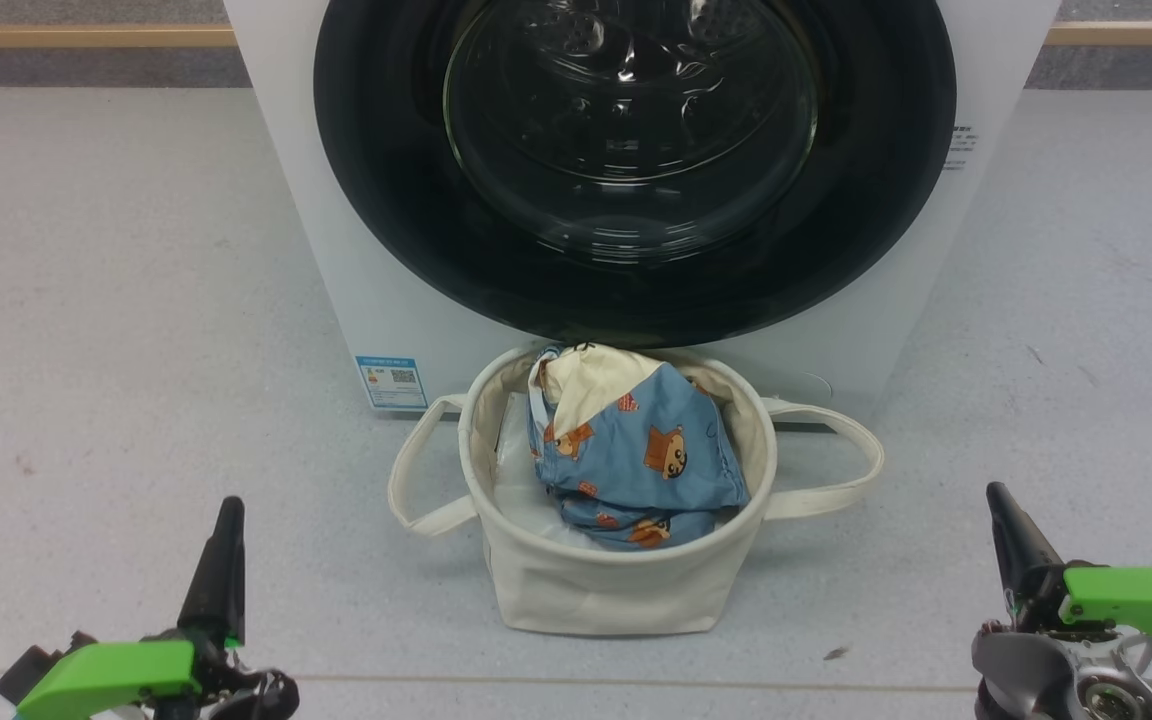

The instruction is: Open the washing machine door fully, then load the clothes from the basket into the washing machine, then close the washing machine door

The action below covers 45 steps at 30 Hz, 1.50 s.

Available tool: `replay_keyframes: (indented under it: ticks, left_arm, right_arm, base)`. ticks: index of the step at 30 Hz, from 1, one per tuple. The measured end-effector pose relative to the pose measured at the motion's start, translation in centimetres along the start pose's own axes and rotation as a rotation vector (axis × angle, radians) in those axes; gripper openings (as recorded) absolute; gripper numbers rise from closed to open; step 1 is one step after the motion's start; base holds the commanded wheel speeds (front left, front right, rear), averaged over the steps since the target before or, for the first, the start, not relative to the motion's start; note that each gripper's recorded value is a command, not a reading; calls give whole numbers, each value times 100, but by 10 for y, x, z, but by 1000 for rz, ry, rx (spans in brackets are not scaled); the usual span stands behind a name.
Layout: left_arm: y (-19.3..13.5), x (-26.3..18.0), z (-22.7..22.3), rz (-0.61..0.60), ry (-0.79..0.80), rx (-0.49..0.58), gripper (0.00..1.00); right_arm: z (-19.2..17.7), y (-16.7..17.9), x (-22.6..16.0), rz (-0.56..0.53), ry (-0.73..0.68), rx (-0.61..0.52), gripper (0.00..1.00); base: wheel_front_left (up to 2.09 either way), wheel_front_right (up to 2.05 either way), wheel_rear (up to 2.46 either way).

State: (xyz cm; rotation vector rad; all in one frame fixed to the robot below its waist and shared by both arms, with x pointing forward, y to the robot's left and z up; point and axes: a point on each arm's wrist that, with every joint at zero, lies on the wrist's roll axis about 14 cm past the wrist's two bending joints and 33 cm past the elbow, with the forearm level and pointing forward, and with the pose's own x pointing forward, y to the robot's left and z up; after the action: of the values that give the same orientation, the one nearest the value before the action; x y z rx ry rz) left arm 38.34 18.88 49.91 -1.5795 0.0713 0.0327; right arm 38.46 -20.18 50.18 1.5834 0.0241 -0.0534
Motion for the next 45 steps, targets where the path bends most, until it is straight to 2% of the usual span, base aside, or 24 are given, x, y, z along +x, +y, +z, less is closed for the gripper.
replay_keyframes:
  ticks: [45]
  left_arm:
    - [0,0,0,0,0,0,0]
  right_arm:
    - [0,0,0,0,0,0,0]
  base:
    - [0,0,0]
